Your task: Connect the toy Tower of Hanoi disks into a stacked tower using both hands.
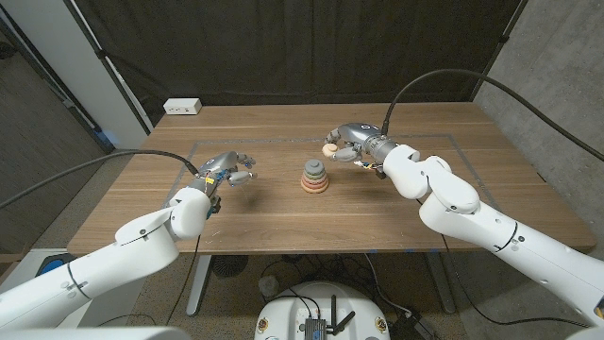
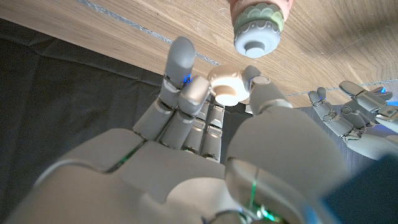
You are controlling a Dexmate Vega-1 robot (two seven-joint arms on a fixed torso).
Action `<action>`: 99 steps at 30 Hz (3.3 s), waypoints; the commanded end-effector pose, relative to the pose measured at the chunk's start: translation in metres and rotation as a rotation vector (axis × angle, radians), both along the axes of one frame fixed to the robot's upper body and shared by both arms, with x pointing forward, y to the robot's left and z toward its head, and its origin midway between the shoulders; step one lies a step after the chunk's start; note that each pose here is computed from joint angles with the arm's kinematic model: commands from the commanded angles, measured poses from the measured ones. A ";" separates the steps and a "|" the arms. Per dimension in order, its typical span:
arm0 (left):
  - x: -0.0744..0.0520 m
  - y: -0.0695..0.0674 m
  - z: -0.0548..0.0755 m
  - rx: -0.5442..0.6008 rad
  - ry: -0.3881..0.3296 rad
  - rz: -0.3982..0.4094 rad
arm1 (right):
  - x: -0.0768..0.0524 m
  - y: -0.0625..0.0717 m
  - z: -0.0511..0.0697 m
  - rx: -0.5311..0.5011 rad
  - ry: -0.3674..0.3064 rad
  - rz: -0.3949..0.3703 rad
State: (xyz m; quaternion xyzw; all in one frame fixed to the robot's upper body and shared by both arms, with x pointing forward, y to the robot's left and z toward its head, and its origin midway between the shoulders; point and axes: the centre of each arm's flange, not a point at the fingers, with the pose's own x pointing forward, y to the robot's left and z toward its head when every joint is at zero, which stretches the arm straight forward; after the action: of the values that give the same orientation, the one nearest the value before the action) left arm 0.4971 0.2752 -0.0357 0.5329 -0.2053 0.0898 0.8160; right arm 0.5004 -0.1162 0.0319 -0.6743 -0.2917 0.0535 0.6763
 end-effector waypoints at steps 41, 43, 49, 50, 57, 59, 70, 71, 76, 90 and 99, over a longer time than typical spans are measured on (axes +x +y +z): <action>0.008 0.014 -0.004 -0.032 0.014 -0.002 | 0.027 0.054 0.007 -0.078 0.071 0.004; 0.008 0.015 -0.004 -0.034 0.011 0.000 | 0.028 0.055 0.007 -0.086 0.067 -0.008; 0.009 0.016 -0.003 -0.035 0.013 0.004 | 0.030 0.056 0.006 -0.097 0.084 -0.023; 0.009 0.017 -0.003 -0.036 0.015 0.004 | 0.031 0.056 0.006 -0.099 0.090 -0.027; 0.009 0.018 -0.003 -0.037 0.020 0.007 | 0.033 0.058 0.005 -0.110 0.105 -0.039; 0.009 0.018 -0.003 -0.036 0.023 0.007 | 0.034 0.059 0.005 -0.111 0.107 -0.040; 0.010 0.018 -0.004 -0.038 0.023 0.004 | 0.036 0.060 0.002 -0.126 0.119 -0.048; 0.011 0.018 -0.004 -0.038 0.024 0.004 | 0.037 0.060 0.001 -0.127 0.120 -0.048; 0.012 0.018 -0.005 -0.039 0.030 0.003 | 0.037 0.061 0.000 -0.129 0.124 -0.047; 0.012 0.016 -0.006 -0.037 0.031 0.001 | 0.039 0.059 -0.003 -0.132 0.128 -0.049; 0.011 0.015 -0.008 -0.040 0.034 -0.002 | 0.040 0.058 -0.007 -0.132 0.141 -0.054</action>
State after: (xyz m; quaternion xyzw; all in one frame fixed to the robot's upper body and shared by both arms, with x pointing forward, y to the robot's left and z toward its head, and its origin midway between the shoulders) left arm 0.5091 0.2920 -0.0415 0.5188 -0.1911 0.0862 0.8288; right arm 0.5384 -0.0564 0.0298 -0.7189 -0.2275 0.0984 0.6495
